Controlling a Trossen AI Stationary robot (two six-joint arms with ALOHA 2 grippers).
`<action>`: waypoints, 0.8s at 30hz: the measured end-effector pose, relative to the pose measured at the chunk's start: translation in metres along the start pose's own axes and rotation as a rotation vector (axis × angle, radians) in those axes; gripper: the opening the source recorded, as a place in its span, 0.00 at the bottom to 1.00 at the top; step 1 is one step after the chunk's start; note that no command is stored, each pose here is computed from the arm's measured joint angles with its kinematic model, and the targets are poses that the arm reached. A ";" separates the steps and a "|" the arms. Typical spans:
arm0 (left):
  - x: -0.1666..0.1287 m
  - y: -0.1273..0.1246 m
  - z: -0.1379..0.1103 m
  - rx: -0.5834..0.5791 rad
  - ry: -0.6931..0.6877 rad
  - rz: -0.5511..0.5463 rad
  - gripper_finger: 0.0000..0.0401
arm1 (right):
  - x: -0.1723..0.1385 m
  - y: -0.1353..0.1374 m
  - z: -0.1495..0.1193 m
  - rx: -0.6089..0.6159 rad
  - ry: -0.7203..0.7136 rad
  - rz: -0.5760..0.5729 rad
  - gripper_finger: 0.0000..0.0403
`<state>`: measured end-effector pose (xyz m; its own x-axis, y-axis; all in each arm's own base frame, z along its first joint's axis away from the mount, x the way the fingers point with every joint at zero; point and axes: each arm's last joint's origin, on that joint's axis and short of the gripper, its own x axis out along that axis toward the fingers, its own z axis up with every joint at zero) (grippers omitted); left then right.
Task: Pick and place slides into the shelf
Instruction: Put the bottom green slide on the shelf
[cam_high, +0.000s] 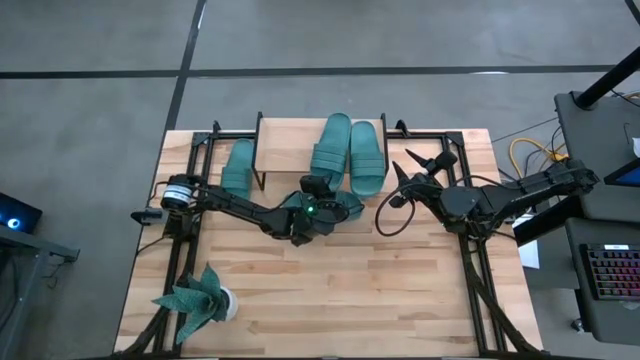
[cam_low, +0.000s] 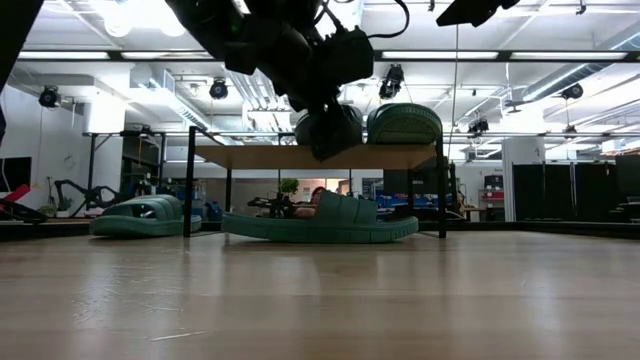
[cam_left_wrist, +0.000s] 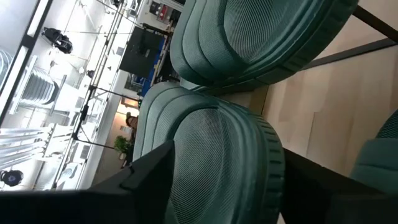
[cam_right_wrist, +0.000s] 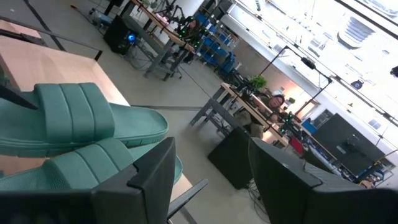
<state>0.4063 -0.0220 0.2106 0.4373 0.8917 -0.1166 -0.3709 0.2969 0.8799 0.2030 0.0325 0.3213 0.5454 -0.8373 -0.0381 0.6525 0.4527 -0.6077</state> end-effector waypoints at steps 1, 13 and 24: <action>-0.001 0.000 0.000 0.000 -0.001 -0.001 0.59 | 0.000 0.000 0.000 0.000 0.000 0.000 0.48; -0.018 -0.003 0.005 0.020 -0.069 -0.059 0.64 | 0.000 0.000 0.000 -0.001 0.000 0.000 0.48; -0.027 0.017 0.003 0.013 -0.091 -0.110 0.64 | 0.000 0.001 -0.002 -0.004 0.006 0.004 0.48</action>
<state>0.3904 -0.0425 0.2298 0.5476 0.8191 -0.1708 -0.3062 0.3861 0.8702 0.2029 0.0324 0.3194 0.5447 -0.8374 -0.0449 0.6484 0.4545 -0.6107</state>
